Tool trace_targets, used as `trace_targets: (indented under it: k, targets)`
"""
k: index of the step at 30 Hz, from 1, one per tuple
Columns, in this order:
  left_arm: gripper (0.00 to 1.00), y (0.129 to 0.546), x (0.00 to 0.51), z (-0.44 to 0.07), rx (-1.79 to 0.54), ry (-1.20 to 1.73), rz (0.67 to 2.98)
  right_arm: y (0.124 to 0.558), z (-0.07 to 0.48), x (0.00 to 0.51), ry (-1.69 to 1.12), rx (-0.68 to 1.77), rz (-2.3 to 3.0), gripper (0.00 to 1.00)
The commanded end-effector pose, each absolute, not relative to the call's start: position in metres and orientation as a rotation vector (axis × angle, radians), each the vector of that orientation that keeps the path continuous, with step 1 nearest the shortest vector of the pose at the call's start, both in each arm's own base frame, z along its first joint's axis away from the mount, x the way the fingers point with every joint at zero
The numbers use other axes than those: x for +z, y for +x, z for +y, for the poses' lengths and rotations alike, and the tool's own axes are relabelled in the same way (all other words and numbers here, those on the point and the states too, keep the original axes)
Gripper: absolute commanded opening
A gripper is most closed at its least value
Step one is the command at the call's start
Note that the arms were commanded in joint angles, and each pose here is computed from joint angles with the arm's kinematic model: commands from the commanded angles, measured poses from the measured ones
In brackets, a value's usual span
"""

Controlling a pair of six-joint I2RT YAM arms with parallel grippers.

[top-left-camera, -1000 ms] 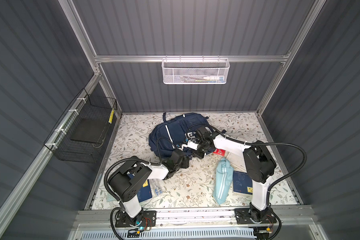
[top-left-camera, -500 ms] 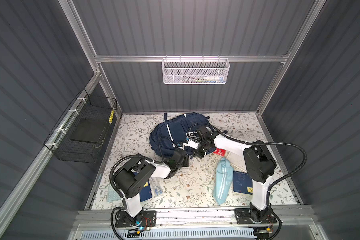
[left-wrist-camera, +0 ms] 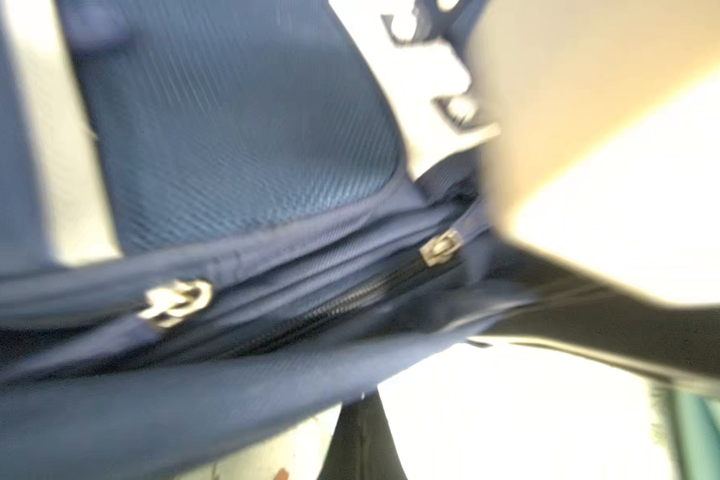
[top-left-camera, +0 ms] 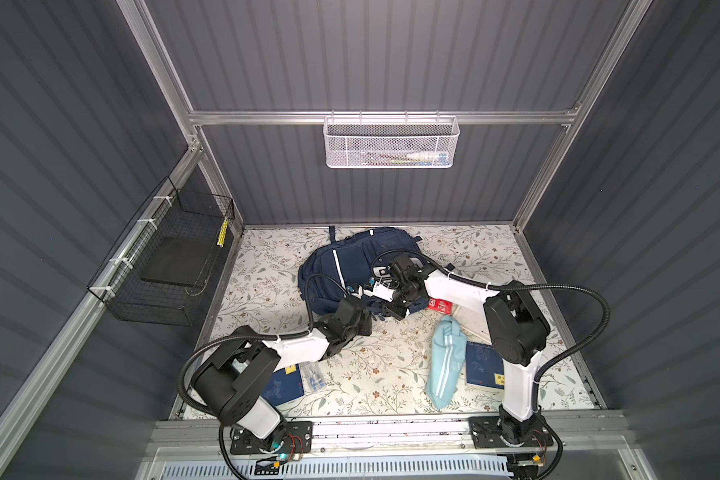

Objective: Pack the student bag

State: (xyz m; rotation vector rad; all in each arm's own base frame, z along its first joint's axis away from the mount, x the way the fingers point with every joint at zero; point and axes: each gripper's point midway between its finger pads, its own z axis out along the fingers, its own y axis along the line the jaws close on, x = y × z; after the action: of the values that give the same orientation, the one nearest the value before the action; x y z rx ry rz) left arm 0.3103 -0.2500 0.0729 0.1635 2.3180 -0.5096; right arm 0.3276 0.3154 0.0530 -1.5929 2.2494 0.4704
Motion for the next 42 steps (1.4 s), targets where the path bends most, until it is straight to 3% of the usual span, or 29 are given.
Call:
trace_targets:
  k: [1, 4, 6, 13, 18, 26, 31, 34, 41, 42]
  targets:
    - [0.00, 0.308, 0.074, -0.227, -0.486, 0.142, 2.377, 0.316, 0.318, 0.044, -1.622, 0.520, 2.285, 0.00]
    - [0.00, 0.300, 0.082, -0.245, -0.529, 0.249, 2.322, 0.315, 0.323, 0.049, -1.613, 0.565, 2.278, 0.00]
    - [0.14, 0.293, 0.083, -0.261, -0.523, 0.327, 2.287, 0.311, 0.328, 0.056, -1.602, 0.624, 2.267, 0.00]
    - [0.15, 0.290, 0.069, -0.265, -0.526, 0.401, 2.197, 0.306, 0.331, 0.063, -1.602, 0.678, 2.251, 0.00]
    - [0.38, 0.288, 0.046, -0.266, -0.505, 0.424, 2.211, 0.307, 0.331, 0.063, -1.603, 0.679, 2.253, 0.00]
    - [0.50, 0.303, 0.035, -0.275, -0.460, 0.431, 2.210, 0.305, 0.330, 0.059, -1.605, 0.683, 2.275, 0.00]
    - [0.52, 0.313, 0.030, -0.272, -0.392, 0.388, 2.209, 0.303, 0.330, 0.056, -1.607, 0.699, 2.285, 0.00]
    - [0.41, 0.321, 0.028, -0.276, -0.364, 0.388, 2.212, 0.299, 0.332, 0.056, -1.608, 0.733, 2.287, 0.00]
    - [0.02, 0.323, 0.040, -0.277, -0.365, 0.381, 2.219, 0.295, 0.328, 0.049, -1.609, 0.734, 2.319, 0.00]
    - [0.00, 0.324, 0.043, -0.269, -0.338, 0.358, 2.219, 0.296, 0.326, 0.048, -1.607, 0.728, 2.326, 0.00]
